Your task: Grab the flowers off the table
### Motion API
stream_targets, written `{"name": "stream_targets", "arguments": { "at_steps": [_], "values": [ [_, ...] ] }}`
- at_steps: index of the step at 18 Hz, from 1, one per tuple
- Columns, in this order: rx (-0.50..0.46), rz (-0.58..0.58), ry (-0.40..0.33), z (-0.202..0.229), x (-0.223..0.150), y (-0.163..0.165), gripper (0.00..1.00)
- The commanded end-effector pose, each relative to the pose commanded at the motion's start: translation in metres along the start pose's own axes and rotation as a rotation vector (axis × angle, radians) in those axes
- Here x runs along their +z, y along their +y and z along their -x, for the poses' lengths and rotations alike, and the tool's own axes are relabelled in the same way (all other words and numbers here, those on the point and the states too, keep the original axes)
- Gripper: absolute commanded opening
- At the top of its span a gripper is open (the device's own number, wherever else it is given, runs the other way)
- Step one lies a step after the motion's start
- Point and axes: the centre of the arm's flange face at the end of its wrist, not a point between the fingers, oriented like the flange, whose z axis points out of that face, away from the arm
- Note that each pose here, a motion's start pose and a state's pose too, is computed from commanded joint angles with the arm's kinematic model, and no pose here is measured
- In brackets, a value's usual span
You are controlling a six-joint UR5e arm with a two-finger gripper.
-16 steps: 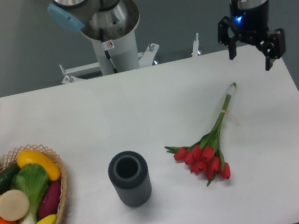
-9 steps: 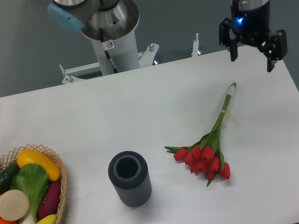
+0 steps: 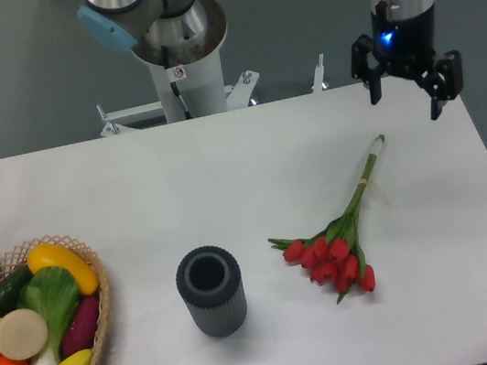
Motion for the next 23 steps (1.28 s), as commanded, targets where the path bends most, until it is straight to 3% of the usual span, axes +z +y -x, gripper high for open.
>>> {"name": "stream_targets", "arguments": {
  "at_steps": [8, 11, 23],
  "values": [
    [-0.048, 0.016, 0.098, 0.0, 0.059, 0.006, 1.0],
    [-0.128, 0.016, 0.089, 0.005, 0.078, 0.009, 1.0],
    [-0.129, 0.037, 0.218, -0.008, 0.171, -0.009, 1.0]
  ]
}}
